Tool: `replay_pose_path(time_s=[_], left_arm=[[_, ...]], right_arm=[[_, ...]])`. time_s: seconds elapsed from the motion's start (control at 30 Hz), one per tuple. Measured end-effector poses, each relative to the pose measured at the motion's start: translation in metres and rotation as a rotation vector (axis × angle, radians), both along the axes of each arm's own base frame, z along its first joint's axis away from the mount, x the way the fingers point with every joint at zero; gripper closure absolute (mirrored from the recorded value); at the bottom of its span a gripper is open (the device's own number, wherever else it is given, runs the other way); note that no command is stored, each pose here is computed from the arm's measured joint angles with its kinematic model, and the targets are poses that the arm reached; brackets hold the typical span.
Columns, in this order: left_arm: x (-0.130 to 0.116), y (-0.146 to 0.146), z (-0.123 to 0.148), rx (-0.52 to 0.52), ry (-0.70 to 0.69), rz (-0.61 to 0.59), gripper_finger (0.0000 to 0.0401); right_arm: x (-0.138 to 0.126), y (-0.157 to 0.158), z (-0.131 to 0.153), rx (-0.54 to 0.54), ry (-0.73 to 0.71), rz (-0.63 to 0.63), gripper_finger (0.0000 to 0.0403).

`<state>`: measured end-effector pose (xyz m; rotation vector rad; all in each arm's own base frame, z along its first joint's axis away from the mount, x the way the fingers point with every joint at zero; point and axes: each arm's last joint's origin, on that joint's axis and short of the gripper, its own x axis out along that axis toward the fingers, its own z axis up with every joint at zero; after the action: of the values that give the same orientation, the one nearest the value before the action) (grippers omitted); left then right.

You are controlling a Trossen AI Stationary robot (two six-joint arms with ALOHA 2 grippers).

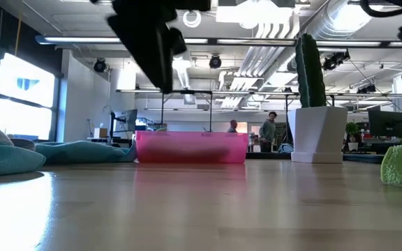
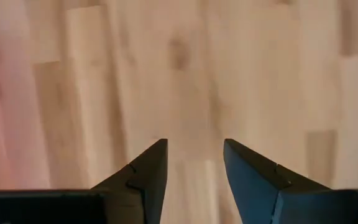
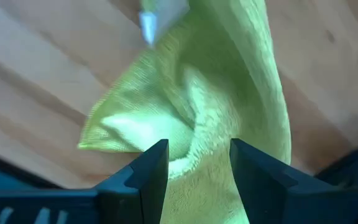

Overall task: Fold microfiber towels
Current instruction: Fold the light green microfiber cloth

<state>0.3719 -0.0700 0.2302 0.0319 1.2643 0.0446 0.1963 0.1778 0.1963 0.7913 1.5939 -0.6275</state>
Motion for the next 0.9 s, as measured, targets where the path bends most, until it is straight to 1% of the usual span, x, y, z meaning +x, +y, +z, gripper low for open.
replay_pose_path(time_s=[0.07,0.17,0.3,0.43,0.57,0.63,0.7,0.87,0.9], left_arm=[[-0.005,-0.021,0.0,0.037,-0.005,-0.041,0.0256],[-0.014,-0.047,0.0,0.084,-0.014,-0.071,0.0256],[-0.023,-0.072,0.0,0.077,-0.029,-0.064,0.0256],[-0.032,-0.093,0.0,0.065,-0.047,-0.036,0.0256],[-0.041,-0.11,0.0,0.067,-0.069,-0.014,0.0256],[-0.044,-0.117,0.001,0.067,-0.09,0.016,0.0256],[-0.047,-0.123,0.001,0.068,-0.107,0.044,0.0256],[-0.054,-0.133,0.001,0.069,-0.138,0.096,0.0256],[-0.055,-0.135,0.001,0.066,-0.143,0.108,0.0256]], right_arm=[[-0.002,0.004,-0.005,-0.021,0.033,-0.055,0.0238],[0.001,0.011,-0.015,-0.013,0.055,-0.071,0.0238],[0.006,0.018,-0.03,-0.002,0.079,-0.066,0.0238],[0.008,0.021,-0.043,0.005,0.139,-0.037,0.0238],[0.009,0.022,-0.05,-0.012,0.138,0.038,0.0244],[0.01,0.022,-0.054,-0.039,0.116,0.083,0.0261],[0.012,0.022,-0.057,-0.057,0.085,0.139,0.0288],[0.025,0.02,-0.059,-0.06,-0.037,0.26,0.0381],[0.028,0.019,-0.058,-0.06,-0.069,0.283,0.039]])
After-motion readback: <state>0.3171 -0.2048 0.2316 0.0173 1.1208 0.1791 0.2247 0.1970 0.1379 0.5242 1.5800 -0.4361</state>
